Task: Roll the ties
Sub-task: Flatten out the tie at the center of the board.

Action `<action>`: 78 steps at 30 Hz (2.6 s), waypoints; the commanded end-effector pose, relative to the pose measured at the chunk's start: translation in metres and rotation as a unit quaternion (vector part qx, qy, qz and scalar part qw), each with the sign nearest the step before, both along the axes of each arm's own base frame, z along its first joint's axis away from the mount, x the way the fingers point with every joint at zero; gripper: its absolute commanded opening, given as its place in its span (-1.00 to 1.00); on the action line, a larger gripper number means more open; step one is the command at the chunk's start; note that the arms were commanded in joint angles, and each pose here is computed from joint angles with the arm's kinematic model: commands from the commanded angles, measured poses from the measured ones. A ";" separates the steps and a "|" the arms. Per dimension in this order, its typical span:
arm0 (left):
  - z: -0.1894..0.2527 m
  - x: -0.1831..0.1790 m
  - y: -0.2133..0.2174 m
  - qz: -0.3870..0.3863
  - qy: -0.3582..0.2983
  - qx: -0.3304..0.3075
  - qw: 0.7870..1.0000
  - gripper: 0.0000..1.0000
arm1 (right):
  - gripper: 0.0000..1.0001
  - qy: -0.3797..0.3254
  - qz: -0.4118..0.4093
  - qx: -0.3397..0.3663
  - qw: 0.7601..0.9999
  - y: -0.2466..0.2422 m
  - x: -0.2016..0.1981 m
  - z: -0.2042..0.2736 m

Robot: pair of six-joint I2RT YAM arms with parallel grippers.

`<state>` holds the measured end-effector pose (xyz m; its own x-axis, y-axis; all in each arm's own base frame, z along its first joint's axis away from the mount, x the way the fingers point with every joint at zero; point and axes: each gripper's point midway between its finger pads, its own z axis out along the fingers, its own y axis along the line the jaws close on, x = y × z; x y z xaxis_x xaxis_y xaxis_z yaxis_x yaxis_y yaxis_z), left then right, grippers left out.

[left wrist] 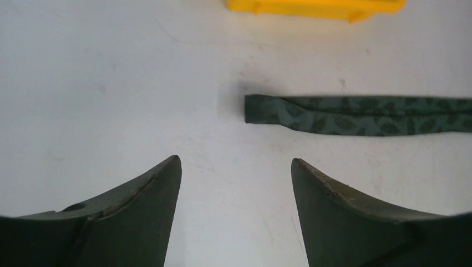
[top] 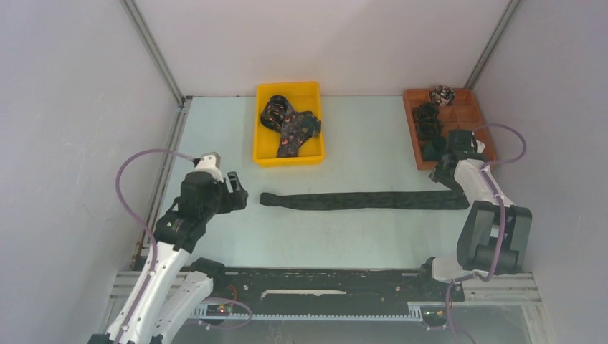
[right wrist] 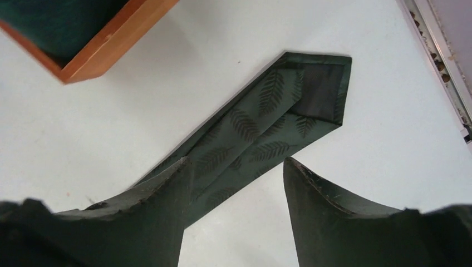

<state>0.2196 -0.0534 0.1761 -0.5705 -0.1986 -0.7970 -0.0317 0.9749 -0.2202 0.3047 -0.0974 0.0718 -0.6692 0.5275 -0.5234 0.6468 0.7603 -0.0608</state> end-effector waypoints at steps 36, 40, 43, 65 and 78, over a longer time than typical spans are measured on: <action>-0.111 0.067 -0.067 -0.196 0.267 0.012 0.943 0.16 | 0.34 -0.158 0.174 0.144 0.961 0.124 -0.028 0.067; -0.119 0.062 -0.066 -0.197 0.285 0.013 0.938 0.09 | 0.33 -0.159 0.178 0.150 0.959 0.127 -0.028 0.067; -0.120 0.064 -0.068 -0.193 0.285 0.010 0.939 -0.06 | 0.33 -0.159 0.179 0.150 0.959 0.127 -0.026 0.066; -0.097 0.092 -0.067 -0.124 0.230 -0.106 0.959 -1.00 | 0.22 -0.188 0.335 0.218 0.897 0.259 -0.026 0.071; -0.128 0.093 -0.030 -0.009 0.288 -0.106 0.952 -1.00 | 0.02 -0.137 0.479 0.235 0.835 0.403 -0.041 0.043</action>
<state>0.3108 -0.0986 0.0544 -0.9208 -0.2319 -0.3136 -0.0961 0.9142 -0.3936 0.2383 0.2670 0.0876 -0.8481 -0.0151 -0.5296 -0.2723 0.8698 0.4114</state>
